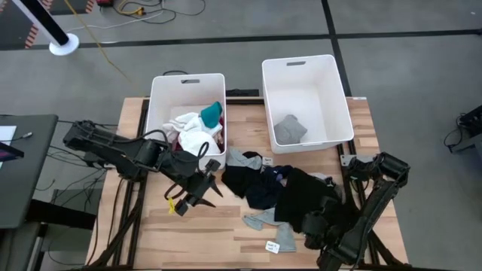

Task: Sort clothes
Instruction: Put the black underwear into the right white bin

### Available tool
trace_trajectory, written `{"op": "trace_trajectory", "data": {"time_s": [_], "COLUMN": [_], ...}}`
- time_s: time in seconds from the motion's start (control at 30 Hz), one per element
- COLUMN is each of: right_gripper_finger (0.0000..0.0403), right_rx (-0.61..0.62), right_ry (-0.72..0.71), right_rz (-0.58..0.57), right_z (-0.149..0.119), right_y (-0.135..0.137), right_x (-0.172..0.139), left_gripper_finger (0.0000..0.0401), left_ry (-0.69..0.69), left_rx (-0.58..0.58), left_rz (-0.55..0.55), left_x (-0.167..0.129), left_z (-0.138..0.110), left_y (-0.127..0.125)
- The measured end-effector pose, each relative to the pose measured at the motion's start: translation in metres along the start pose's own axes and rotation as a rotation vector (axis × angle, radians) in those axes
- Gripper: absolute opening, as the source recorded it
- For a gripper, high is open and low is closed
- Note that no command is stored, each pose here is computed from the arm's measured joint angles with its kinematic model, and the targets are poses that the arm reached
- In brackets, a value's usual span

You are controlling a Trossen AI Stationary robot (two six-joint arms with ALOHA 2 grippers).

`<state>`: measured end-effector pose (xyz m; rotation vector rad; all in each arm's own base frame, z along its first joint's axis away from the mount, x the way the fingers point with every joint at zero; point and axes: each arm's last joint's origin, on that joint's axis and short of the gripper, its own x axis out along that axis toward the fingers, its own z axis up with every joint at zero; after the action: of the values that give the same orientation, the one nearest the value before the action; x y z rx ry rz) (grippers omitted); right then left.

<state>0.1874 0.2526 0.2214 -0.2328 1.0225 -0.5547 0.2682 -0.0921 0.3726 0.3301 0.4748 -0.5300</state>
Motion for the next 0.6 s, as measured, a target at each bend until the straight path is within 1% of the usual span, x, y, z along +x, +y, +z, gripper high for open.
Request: {"op": "trace_trajectory", "data": {"time_s": [0.1,0.23,0.43,0.6], "right_gripper_finger": [0.0000,0.0000,0.0000,0.0000], "right_rx": [-0.024,-0.047,-0.081,-0.101], "right_ry": [-0.046,-0.107,-0.177,-0.211], "right_rz": [0.019,0.038,0.050,0.049], "right_z": [0.013,0.031,0.050,0.058], "right_y": [-0.001,-0.003,-0.008,-0.012], "right_x": [-0.007,-0.017,-0.031,-0.040], "left_gripper_finger": [0.0165,0.0174,0.0216,0.0248], "left_ry": [-0.021,-0.007,0.051,0.076], "left_rx": [0.043,0.092,0.106,0.097], "left_rz": [0.024,0.055,0.053,0.054], "left_x": [0.005,0.023,0.056,0.072], "left_z": [0.002,0.000,-0.011,-0.018], "left_y": [0.003,0.007,0.015,0.020]}}
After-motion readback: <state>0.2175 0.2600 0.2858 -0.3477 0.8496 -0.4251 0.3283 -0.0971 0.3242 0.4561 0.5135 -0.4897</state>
